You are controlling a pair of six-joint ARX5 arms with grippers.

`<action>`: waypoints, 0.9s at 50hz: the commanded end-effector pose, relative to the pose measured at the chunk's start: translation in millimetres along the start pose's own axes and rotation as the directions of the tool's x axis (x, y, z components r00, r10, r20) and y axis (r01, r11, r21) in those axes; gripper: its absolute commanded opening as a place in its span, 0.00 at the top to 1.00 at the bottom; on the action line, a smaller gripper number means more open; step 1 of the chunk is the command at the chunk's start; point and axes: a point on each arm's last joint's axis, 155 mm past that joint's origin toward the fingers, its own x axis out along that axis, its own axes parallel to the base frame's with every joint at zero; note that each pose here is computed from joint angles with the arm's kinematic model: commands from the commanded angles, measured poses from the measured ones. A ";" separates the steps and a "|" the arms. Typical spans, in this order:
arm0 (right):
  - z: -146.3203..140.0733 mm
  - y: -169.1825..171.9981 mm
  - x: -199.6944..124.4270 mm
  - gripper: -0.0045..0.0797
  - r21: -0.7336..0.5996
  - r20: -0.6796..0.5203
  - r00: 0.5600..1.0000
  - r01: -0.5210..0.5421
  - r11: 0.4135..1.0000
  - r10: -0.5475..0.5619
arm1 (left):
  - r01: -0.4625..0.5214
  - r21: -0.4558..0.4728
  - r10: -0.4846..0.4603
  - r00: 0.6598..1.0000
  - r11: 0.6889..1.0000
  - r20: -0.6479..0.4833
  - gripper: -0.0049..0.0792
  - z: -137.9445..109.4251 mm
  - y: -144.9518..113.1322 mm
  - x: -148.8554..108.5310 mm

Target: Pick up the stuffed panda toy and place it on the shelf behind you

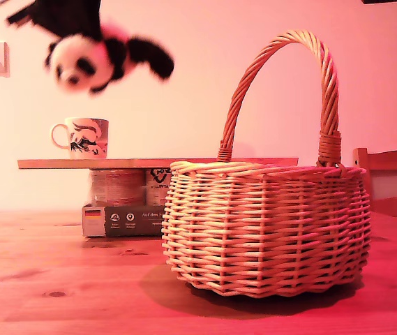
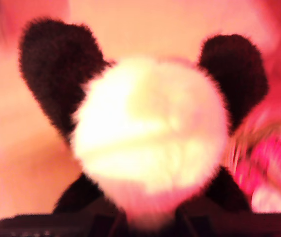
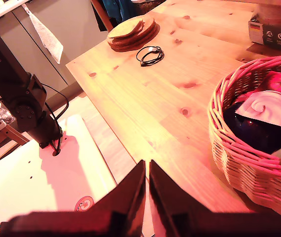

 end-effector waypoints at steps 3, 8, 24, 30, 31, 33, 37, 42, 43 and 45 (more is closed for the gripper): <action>5.6 1.9 -0.8 0.96 -0.017 0.012 1.000 -0.003 1.000 0.004 | 0.011 0.025 -0.012 0.998 1.000 0.059 0.83 24.8 -0.6 20.6; 4.8 1.8 -0.8 0.96 -0.015 0.010 1.000 -0.003 1.000 0.004 | 0.019 0.045 -0.025 0.989 0.999 0.146 0.83 52.5 -1.5 35.1; -1.0 1.5 -0.8 0.96 0.000 -0.012 1.000 -0.002 1.000 0.002 | 0.041 0.102 -0.073 0.939 0.994 0.337 0.83 107.4 -6.7 89.8; -1.0 1.5 -0.8 0.96 0.000 -0.012 1.000 -0.002 1.000 0.002 | 0.043 0.100 -0.074 0.938 0.994 0.338 0.83 106.6 -2.1 115.6; -1.1 1.6 -0.8 0.96 0.000 -0.013 1.000 -0.003 1.000 0.003 | 0.043 0.101 -0.075 0.938 0.994 0.337 0.83 105.9 -1.5 120.7; -1.0 1.6 -0.8 0.96 0.000 -0.012 1.000 -0.003 1.000 0.003 | 0.043 0.100 -0.074 0.940 0.994 0.333 0.83 104.1 0.1 128.8; -1.1 1.6 -0.8 0.96 0.000 -0.013 1.000 -0.003 1.000 0.003 | 0.045 0.102 -0.076 0.943 0.994 0.323 0.83 99.8 0.3 142.3; -1.0 1.6 -0.8 0.96 0.000 -0.012 1.000 -0.003 1.000 0.003 | 0.046 0.103 -0.076 0.948 0.994 0.310 0.83 95.0 1.6 153.7; -1.0 1.6 -0.8 0.96 0.000 -0.012 1.000 -0.003 1.000 0.003 | 0.045 0.102 -0.075 0.948 0.994 0.310 0.83 94.8 2.1 154.6; -1.0 1.6 -0.8 0.96 0.000 -0.012 1.000 -0.003 1.000 0.003 | 0.046 0.102 -0.075 0.949 0.994 0.307 0.82 94.1 2.0 154.8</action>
